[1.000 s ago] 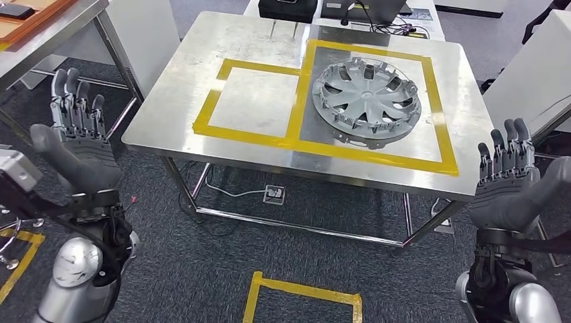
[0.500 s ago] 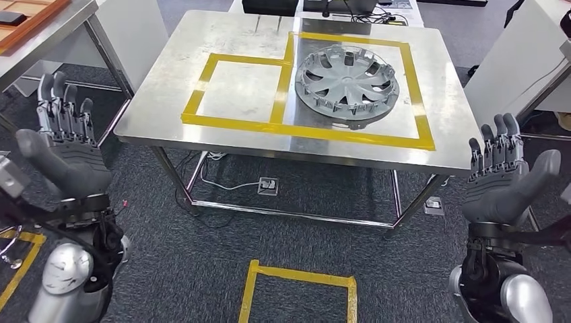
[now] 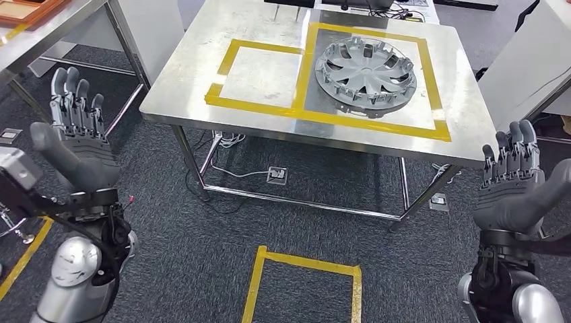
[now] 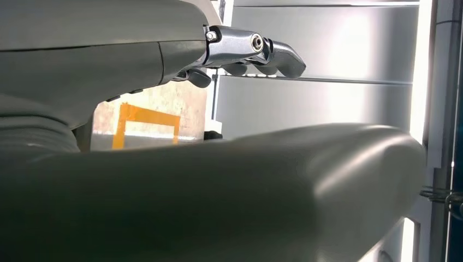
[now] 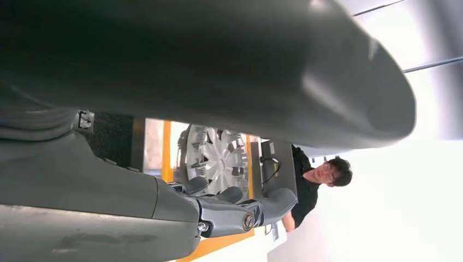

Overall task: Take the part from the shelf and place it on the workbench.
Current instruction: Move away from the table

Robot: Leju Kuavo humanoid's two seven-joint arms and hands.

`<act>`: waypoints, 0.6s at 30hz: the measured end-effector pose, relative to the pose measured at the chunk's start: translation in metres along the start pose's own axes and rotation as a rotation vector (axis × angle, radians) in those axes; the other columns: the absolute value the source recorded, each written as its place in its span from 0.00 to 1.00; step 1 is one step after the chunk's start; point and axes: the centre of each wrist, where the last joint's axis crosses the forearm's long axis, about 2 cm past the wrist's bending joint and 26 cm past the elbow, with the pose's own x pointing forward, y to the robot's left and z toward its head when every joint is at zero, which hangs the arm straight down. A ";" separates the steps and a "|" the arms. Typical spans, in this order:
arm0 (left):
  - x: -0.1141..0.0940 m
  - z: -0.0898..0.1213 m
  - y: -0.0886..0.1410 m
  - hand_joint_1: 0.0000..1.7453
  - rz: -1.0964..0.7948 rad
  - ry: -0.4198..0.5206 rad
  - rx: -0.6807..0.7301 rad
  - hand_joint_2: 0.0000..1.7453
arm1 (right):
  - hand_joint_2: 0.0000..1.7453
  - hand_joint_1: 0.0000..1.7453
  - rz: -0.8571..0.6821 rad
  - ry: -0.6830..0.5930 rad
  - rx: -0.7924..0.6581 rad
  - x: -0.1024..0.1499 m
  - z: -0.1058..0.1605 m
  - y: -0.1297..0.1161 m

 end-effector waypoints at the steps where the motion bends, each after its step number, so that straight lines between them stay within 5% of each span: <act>1: 0.000 0.000 0.000 0.00 0.000 0.000 0.000 0.00 | 0.00 0.00 -0.001 -0.002 -0.002 0.000 0.000 -0.001; 18: -0.001 -0.001 0.001 0.00 -0.002 0.003 0.001 0.00 | 0.00 0.00 -0.025 -0.005 -0.008 -0.001 0.003 -0.005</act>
